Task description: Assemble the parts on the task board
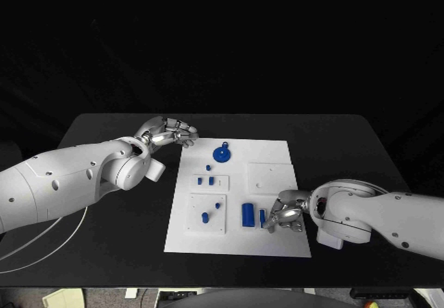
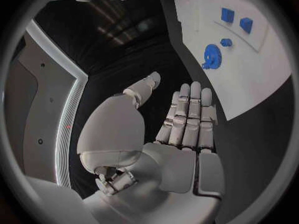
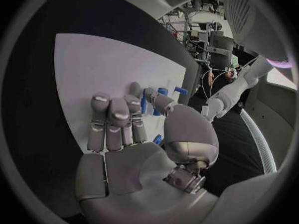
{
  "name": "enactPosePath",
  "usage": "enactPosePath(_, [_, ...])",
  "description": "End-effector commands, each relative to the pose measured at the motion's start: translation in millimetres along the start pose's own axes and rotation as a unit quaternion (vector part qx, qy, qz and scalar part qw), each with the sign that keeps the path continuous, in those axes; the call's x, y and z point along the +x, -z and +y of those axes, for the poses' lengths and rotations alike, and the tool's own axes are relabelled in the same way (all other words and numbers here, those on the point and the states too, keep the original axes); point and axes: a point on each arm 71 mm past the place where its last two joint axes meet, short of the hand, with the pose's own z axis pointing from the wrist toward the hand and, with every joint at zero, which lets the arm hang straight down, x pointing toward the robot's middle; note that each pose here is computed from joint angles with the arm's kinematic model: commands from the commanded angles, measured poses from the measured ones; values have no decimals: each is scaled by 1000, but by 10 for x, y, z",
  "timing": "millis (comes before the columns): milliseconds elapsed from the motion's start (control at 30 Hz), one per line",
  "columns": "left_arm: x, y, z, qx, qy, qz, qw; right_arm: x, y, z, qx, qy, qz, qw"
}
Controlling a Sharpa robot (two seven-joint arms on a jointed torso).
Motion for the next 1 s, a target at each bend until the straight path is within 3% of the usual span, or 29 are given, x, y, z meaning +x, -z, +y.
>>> enactPosePath(33, [25,-4,-14,5,1,8,1000,3,-6,-46,3,4,0,1000])
enactPosePath(333, [15,-9,-12,6,0,7,1000,-114,6,-163,-23,-49,-16,998])
enactPosePath(567, [-8,-22,-7,6,9,1,1000,-447,65,-175,-57,-58,-66,994])
enactPosePath(800, [-65,-34,3,5,38,-11,999,-881,85,-140,-136,-123,-100,978])
enactPosePath(1000, [-177,-94,-46,10,61,-29,998,-1364,-14,-193,-185,-190,-171,949])
